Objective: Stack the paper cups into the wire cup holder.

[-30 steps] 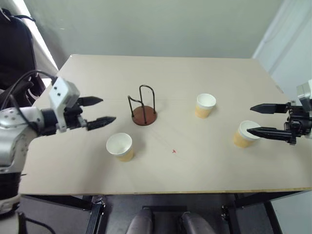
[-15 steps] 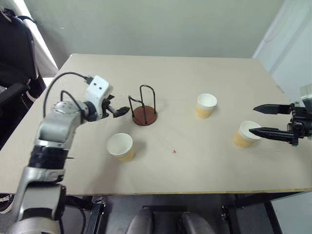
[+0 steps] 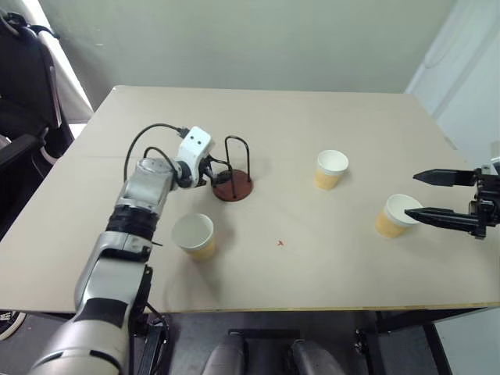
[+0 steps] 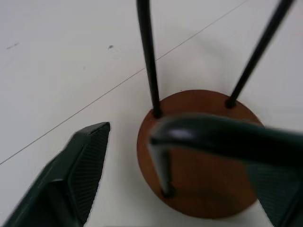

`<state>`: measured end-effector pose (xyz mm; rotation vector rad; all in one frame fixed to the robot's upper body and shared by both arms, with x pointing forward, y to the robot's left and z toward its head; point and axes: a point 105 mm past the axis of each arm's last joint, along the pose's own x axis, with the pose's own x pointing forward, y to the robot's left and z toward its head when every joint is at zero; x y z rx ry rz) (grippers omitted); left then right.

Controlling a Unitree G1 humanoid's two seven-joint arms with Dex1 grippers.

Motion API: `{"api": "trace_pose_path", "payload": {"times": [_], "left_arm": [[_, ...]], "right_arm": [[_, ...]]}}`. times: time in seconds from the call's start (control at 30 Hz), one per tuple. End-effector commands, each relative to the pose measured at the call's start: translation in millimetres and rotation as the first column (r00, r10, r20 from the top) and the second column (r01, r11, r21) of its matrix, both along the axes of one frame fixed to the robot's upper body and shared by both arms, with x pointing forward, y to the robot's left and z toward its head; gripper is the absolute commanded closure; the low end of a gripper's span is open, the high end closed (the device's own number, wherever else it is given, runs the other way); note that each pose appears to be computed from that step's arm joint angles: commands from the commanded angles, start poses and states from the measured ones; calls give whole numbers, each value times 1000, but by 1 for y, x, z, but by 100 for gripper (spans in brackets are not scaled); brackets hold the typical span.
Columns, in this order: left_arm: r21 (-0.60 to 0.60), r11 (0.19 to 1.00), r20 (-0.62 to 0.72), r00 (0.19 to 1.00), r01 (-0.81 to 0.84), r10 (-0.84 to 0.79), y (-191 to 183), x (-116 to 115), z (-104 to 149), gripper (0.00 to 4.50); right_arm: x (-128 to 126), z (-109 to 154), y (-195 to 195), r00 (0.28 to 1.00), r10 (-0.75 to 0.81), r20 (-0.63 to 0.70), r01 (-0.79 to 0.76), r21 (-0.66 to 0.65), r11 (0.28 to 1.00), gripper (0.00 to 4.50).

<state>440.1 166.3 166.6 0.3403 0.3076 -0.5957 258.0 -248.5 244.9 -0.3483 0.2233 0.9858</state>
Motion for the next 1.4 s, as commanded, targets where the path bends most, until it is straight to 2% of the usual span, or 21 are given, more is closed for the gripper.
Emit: {"api": "trace_pose_path", "payload": {"times": [0.03,0.23,0.3,0.43,0.63,0.73,0.83,1.07,1.4], "left_arm": [[-2,1000,66,997,31,-31,-5,5,19,175],[-30,996,79,994,83,-81,-10,2,26,397],[-51,991,81,990,122,-118,-13,-2,31,445],[-101,962,105,965,252,-241,-18,-23,55,445],[-103,854,147,857,509,-493,-40,-72,89,445],[-33,769,81,769,638,-634,-58,-101,77,445],[50,654,8,654,755,-756,-78,-128,53,445],[142,568,27,571,810,-821,-107,-131,27,445],[142,535,17,538,833,-843,-120,-129,8,445]], "right_arm": [[-7,16,0,998,-8,60,9,-13,1000,0],[-9,16,-1,998,-20,60,21,-15,1000,0],[-9,16,-2,998,-22,61,23,-16,1000,0],[-8,18,-2,998,-21,67,23,-20,1000,0],[-6,17,-1,997,-16,69,18,-23,1000,0],[-5,17,0,997,-10,72,12,-22,1000,0],[-4,16,1,997,-8,73,9,-20,1000,0],[-6,14,2,997,-14,73,15,-16,1000,0],[-8,13,1,997,-32,74,33,-17,999,0]]}}
